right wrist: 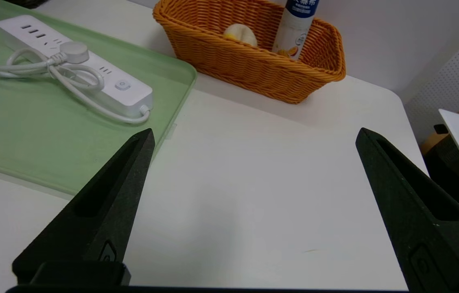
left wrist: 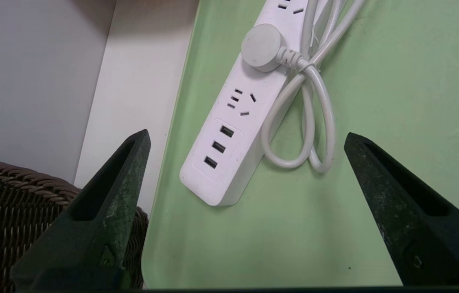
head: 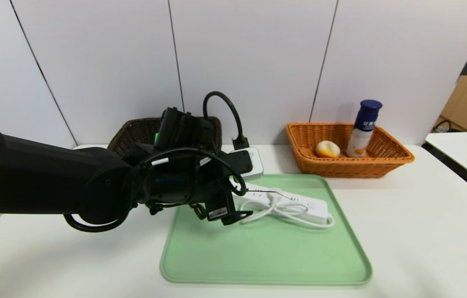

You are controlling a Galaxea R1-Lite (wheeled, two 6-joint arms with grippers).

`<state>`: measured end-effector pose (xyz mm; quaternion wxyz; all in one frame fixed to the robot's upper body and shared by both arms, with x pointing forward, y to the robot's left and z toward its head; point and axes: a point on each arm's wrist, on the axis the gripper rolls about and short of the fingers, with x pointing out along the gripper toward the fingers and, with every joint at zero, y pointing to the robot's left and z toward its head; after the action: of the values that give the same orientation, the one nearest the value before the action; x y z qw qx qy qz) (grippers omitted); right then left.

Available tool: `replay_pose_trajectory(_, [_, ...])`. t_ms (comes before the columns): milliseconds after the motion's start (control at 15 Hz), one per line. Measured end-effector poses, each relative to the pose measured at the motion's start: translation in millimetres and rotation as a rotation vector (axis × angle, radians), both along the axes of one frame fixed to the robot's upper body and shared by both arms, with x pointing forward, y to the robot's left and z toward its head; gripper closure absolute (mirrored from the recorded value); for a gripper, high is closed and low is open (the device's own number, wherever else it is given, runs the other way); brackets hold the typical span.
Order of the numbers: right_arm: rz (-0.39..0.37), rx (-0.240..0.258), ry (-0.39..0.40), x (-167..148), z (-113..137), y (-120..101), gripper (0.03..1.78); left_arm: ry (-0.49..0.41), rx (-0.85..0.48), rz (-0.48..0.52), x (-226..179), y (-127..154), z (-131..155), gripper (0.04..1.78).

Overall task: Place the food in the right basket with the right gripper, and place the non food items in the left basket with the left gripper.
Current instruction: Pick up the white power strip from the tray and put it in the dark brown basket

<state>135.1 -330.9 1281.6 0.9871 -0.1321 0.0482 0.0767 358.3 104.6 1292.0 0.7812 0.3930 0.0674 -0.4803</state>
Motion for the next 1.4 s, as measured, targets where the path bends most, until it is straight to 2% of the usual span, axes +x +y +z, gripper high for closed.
replay_pose_trajectory(533, [-0.001,0.024,-0.003,-1.1,0.1,-0.1,0.1,0.053,0.019,-0.028,-6.2,-23.4,-21.1,0.13])
replay_pose_trajectory(933, [-0.001,0.024,-0.003,-1.1,0.3,-0.1,0.1,-0.087,-0.034,0.077,3.4,-38.8,-47.8,0.13])
replay_pose_trajectory(1400, [0.001,0.023,0.001,-0.7,-0.1,0.0,0.1,-0.074,-0.001,0.086,-0.3,-36.6,-69.2,0.13])
